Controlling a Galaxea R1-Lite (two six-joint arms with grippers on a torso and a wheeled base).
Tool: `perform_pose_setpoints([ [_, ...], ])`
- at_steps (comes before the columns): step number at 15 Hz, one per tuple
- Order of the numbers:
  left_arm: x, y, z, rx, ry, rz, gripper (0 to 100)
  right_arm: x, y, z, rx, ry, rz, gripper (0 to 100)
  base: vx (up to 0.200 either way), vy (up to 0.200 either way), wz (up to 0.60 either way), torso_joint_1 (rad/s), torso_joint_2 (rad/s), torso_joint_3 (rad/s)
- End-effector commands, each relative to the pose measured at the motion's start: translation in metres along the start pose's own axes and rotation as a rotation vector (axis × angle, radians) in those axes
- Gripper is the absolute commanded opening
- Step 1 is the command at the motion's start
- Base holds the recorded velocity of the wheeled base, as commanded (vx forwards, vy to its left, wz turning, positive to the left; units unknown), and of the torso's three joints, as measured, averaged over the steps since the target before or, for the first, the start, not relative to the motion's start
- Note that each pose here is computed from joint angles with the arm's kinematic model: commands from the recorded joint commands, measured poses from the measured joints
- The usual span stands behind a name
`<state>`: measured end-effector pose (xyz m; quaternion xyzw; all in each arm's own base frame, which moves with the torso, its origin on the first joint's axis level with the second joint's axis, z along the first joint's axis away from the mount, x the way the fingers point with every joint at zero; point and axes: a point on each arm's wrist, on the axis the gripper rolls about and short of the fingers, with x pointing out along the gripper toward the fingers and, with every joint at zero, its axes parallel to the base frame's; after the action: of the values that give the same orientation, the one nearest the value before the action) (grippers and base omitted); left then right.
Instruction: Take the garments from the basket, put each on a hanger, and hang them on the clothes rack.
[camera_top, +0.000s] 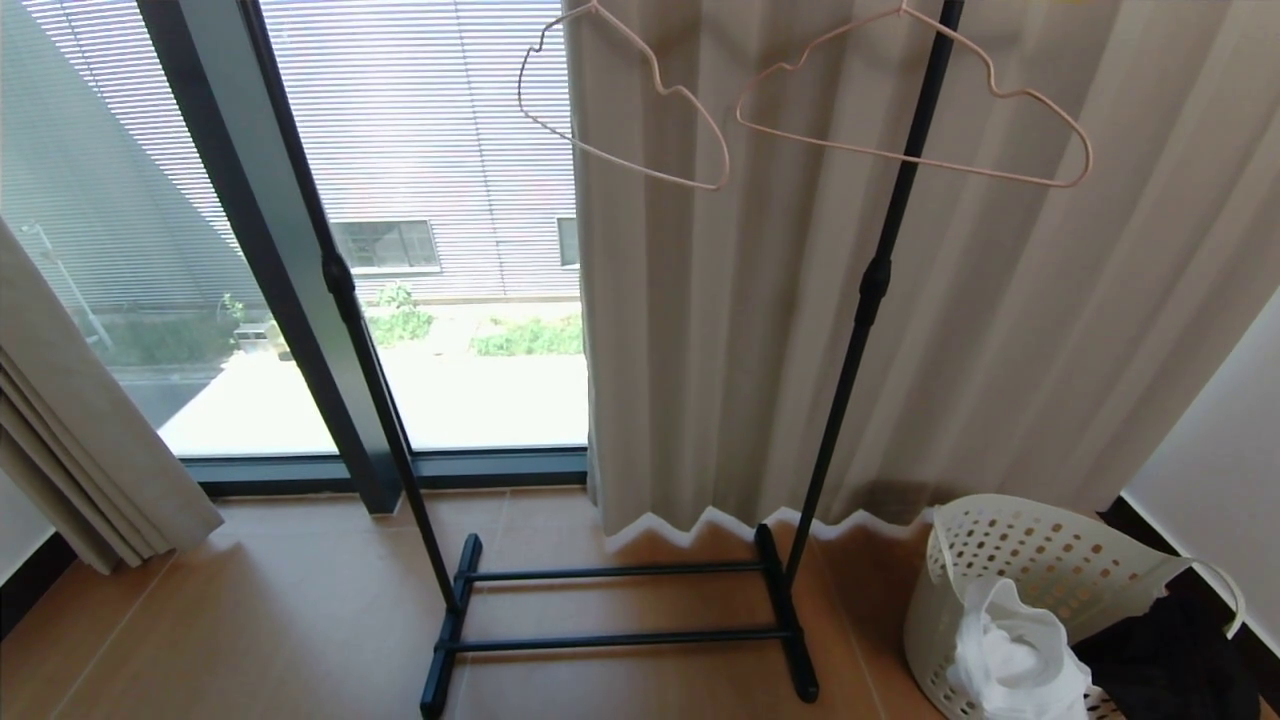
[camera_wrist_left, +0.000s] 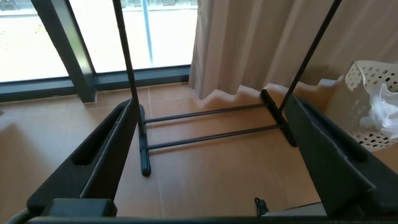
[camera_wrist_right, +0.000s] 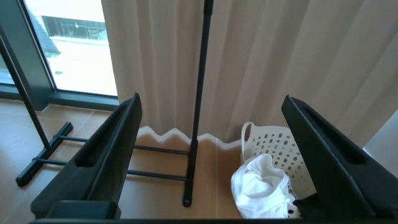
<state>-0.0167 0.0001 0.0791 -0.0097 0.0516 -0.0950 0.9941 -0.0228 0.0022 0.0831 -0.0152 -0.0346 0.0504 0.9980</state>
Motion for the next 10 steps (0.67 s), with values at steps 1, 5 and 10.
perform_pose_setpoints([
  [1, 0.0001, 0.0000, 0.0000, 0.000, 0.001, 0.000, 100, 0.0001, 0.0000, 0.0001, 0.000, 0.000, 0.001, 100, 0.000, 0.000, 0.00, 0.000, 0.00, 0.000],
  [5, 0.0001, 0.0000, 0.0000, 0.000, 0.001, 0.000, 100, 0.0001, 0.0000, 0.0001, 0.000, 0.000, 0.001, 100, 0.000, 0.000, -0.60, -0.004, 0.01, 0.004],
  [10, 0.0000, 0.0000, 0.0002, 0.001, 0.001, 0.002, 100, 0.0001, 0.0000, 0.0001, 0.000, 0.000, 0.001, 100, 0.000, -0.080, -0.24, 0.002, 0.00, 0.000],
])
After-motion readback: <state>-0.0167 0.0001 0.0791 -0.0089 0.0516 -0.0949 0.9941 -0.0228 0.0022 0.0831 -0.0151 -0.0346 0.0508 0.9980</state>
